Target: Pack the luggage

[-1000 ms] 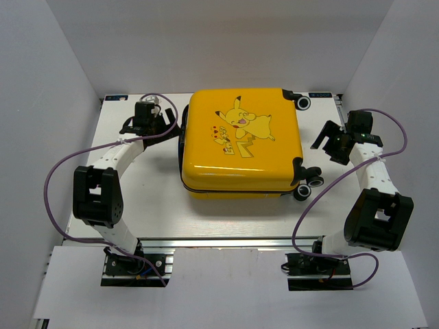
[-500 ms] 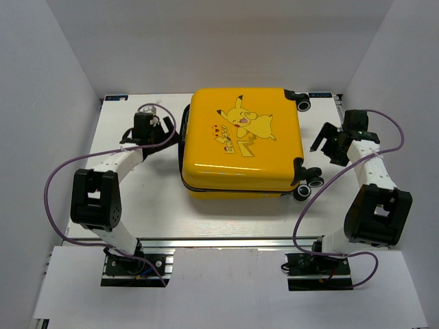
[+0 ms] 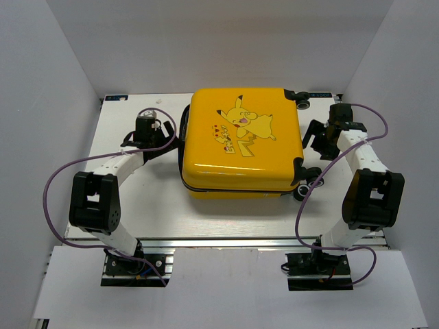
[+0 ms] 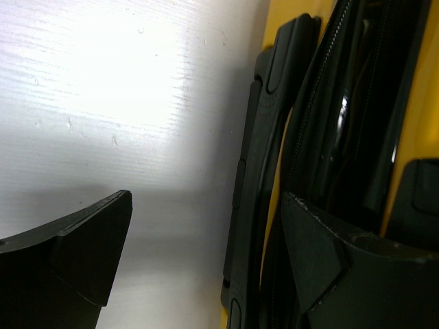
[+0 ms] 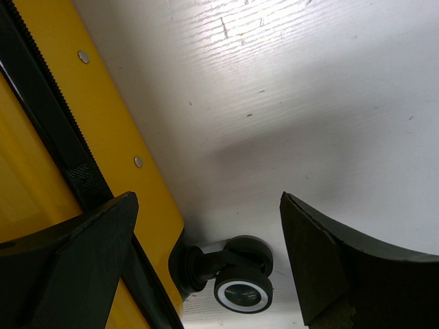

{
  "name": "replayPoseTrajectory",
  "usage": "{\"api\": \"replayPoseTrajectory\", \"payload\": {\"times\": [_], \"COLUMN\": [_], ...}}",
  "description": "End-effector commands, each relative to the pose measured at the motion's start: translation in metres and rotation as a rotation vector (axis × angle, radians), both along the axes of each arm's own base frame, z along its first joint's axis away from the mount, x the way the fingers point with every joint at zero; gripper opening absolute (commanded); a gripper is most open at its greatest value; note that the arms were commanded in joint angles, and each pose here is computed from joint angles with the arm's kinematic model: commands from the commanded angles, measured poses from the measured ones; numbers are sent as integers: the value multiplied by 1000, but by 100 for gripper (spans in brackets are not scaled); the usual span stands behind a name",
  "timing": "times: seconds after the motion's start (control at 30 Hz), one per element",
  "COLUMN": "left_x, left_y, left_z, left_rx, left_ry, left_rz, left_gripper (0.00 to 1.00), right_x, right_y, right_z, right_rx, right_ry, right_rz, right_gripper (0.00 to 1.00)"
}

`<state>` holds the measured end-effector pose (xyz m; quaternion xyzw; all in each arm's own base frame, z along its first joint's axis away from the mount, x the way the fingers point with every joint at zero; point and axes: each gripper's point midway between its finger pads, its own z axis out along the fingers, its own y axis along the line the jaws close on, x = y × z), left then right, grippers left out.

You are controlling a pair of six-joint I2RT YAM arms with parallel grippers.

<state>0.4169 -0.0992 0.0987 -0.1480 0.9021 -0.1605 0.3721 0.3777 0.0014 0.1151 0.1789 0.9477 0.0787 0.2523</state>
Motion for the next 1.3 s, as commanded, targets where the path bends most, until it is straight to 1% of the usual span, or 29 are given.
{"api": "replayPoseTrajectory", "payload": {"times": [0.0, 0.07, 0.2, 0.27, 0.3, 0.33, 0.37, 0.4, 0.43, 0.5, 0.53, 0.57, 0.6, 0.67, 0.7, 0.73, 0.8, 0.83, 0.87, 0.93, 0.97, 1.0, 1.03, 1.1, 1.13, 1.2, 1.23, 1.27], "left_x": [-30, -39, -45, -51, -44, -44, -44, -42, -37, -35, -31, -30, -29, -29, -30, -33, -35, -36, -35, -34, -32, -27, -27, -21, -17, -13, -11, -10], "left_y": [5, 2, 8, 9, 15, 16, 13, 12, 10, 1, 0, -2, -3, -6, -6, -6, -6, -5, -2, -2, 2, 8, 10, 13, 18, 18, 16, 14], "left_z": [-63, -72, -82, -95, -92, -96, -101, -102, -100, -99, -96, -97, -97, -98, -99, -101, -101, -101, -100, -93, -91, -84, -81, -68, -63, -54, -46, -41], "left_rx": [44, 22, 36, 85, 117, 127, 118, 115, 106, 76, 74, 71, 66, 55, 53, 51, 48, 49, 41, 41, 56, 85, 94, 95, 118, 115, 101, 87], "left_ry": [208, 209, 213, 269, 261, 276, 287, 284, 265, 259, 246, 246, 248, 246, 251, 264, 269, 273, 273, 269, 262, 244, 245, 219, 202, 182, 163, 148], "left_rz": [-22, -29, 1, 8, 28, 31, 21, 13, 8, -34, -36, -52, -58, -71, -74, -71, -60, -60, -47, -48, -33, -4, 1, 5, 25, 30, 32, 28], "left_gripper": [98, 98, 98, 97, 95, 92, 87, 78, 73, 62, 51, 42, 28, 15, 4, 0, 0, 0, 0, 0, 0, 0, 0, 0, 0, 0, 0, 0], "right_x": [10, 9, 8, 9, 9, 11, 11, 11, 12, 14, 14, 15, 19, 26, 31, 40, 52, 57, 69, 81, 92, 98, 104, 117, 124, 128, 131, 133], "right_y": [0, 2, 0, 0, 3, 4, 6, 12, 14, 36, 46, 63, 70, 87, 92, 97, 112, 117, 128, 138, 146, 151, 152, 152, 152, 149, 146, 136], "right_z": [23, 26, 30, 33, 34, 36, 37, 38, 38, 38, 36, 36, 30, 34, 31, 41, 42, 45, 63, 57, 72, 63, 65, 71, 77, 87, 92, 100], "right_rx": [-34, -38, -73, -75, -81, -82, -82, -79, -78, -57, -21, 15, 27, 42, 47, 49, 54, 58, 66, 71, 80, 80, 77, 73, 62, 37, 20, -24], "right_ry": [-53, -55, -60, -63, -66, -69, -71, -75, -80, -92, -91, -99, -93, -105, -101, -133, -142, -150, -198, -189, -231, -212, -224, -265, -305, -352, -378, -398], "right_rz": [19, 23, 12, 12, 17, 23, 26, 43, 53, 123, 158, 205, 222, 257, 269, 280, 318, 328, 356, 386, 405, 411, 413, 422, 441, 454, 457, 435], "right_gripper": [89, 89, 89, 89, 89, 89, 89, 89, 89, 89, 89, 89, 89, 89, 88, 88, 86, 84, 82, 76, 74, 73, 73, 69, 69, 70, 73, 79]}}
